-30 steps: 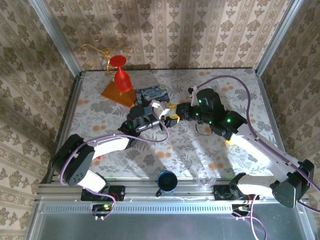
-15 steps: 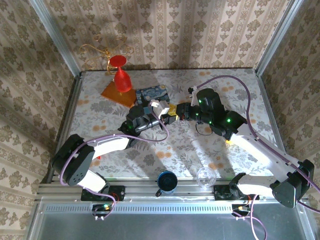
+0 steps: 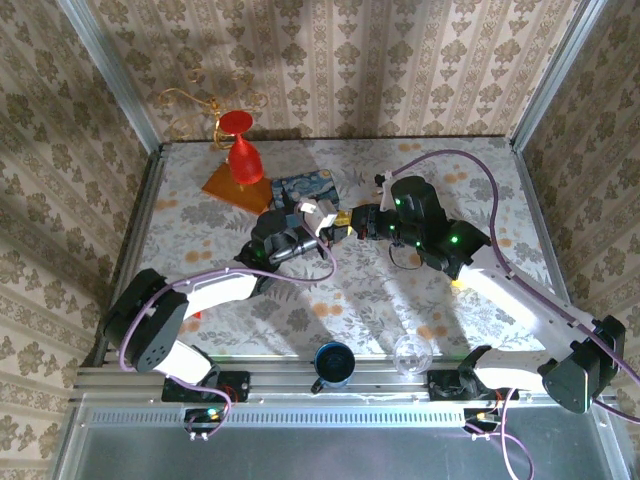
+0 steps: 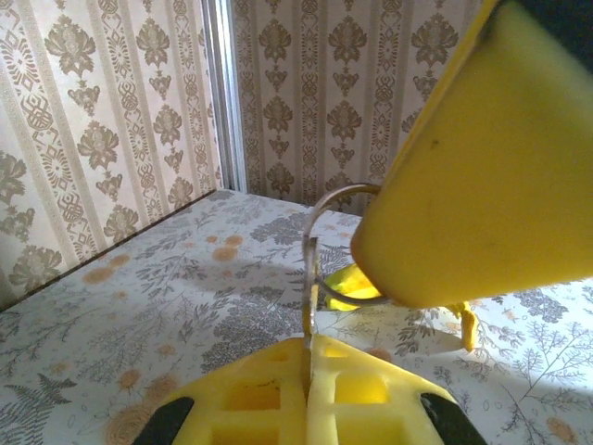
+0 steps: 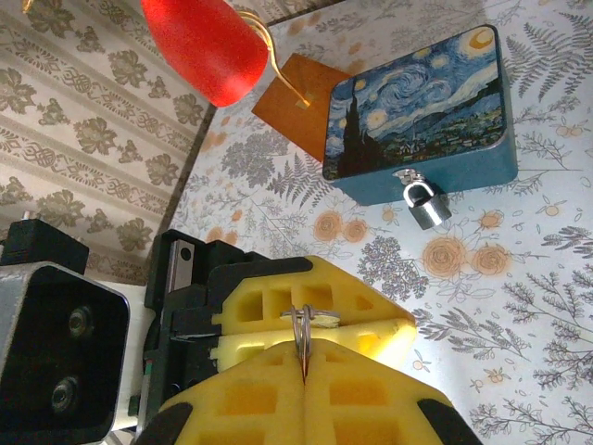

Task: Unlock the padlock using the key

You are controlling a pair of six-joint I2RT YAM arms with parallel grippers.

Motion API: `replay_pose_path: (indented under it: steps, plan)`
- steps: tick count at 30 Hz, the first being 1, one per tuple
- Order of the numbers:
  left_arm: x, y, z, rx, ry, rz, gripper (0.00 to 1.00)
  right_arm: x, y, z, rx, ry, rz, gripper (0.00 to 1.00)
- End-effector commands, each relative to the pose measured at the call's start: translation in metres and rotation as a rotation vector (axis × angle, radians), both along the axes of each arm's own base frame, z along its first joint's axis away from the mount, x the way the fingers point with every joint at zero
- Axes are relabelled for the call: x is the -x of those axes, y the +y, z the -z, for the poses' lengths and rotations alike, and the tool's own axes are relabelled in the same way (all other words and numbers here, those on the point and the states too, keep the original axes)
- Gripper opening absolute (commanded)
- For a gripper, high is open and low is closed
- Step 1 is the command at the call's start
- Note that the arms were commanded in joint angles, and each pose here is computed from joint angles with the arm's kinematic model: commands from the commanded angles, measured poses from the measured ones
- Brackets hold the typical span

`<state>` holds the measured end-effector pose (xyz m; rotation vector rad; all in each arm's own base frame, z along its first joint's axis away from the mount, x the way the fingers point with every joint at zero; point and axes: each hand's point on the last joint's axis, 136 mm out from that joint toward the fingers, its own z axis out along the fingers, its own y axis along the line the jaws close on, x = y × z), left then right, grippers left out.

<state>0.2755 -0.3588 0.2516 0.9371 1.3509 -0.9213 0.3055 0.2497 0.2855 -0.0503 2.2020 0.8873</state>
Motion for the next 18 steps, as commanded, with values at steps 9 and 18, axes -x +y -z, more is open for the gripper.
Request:
replay_pose_path:
  steps: [9,18]
  plan:
    - [0.029,0.043,0.009,-0.375,0.065,0.115,0.0,0.016,-0.027,-0.03,0.131,-0.177,-0.045,0.27]
    - [0.072,0.074,-0.014,-0.618,0.024,0.282,0.0,0.062,0.009,-0.05,0.057,-0.382,-0.428,0.47]
